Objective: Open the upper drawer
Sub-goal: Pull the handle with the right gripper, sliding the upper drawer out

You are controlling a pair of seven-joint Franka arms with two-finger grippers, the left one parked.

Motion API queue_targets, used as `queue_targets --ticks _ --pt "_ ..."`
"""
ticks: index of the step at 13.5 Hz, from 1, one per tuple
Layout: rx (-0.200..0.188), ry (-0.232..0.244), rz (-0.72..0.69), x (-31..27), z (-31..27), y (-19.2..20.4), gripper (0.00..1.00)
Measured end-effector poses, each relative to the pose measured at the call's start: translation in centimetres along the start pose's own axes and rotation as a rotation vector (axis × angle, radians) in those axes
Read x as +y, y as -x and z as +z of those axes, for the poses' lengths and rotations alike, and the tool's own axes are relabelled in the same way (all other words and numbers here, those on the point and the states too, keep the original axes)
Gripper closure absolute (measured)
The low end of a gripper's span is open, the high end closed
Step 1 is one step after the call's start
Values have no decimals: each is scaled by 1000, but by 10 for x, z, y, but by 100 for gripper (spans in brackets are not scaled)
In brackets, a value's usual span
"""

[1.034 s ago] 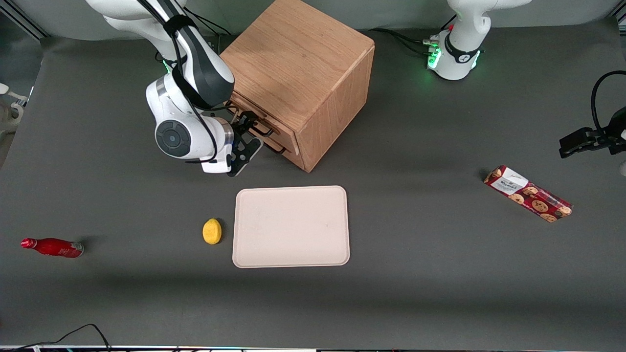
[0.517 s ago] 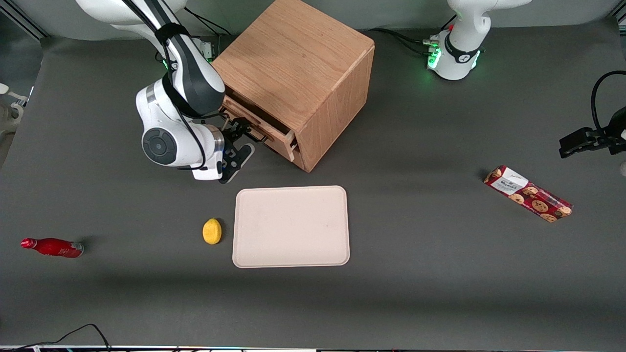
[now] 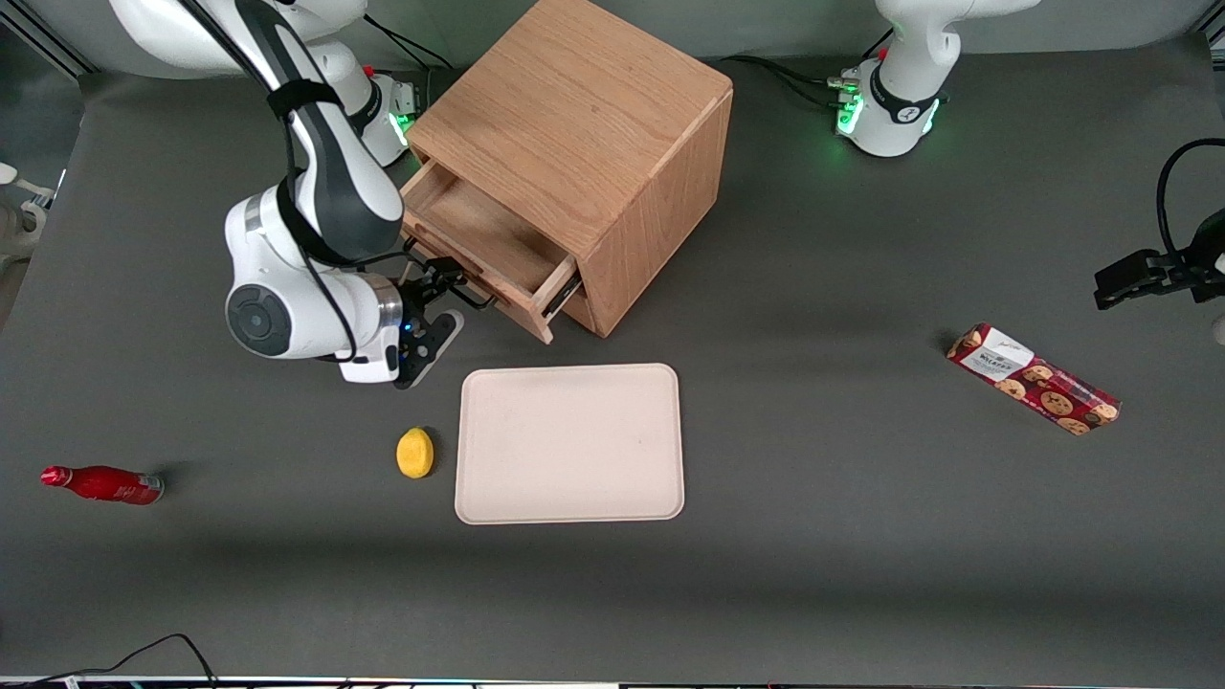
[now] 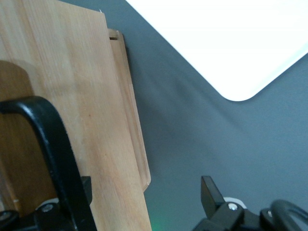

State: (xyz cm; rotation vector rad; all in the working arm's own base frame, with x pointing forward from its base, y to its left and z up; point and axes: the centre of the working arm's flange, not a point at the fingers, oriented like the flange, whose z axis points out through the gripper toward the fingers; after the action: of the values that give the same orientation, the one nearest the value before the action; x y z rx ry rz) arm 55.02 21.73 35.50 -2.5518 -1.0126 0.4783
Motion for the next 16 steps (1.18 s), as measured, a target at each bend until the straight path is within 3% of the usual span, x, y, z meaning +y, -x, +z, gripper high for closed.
queue_targets --ticks 16 --pt "83 14 -28 87 -39 13 0"
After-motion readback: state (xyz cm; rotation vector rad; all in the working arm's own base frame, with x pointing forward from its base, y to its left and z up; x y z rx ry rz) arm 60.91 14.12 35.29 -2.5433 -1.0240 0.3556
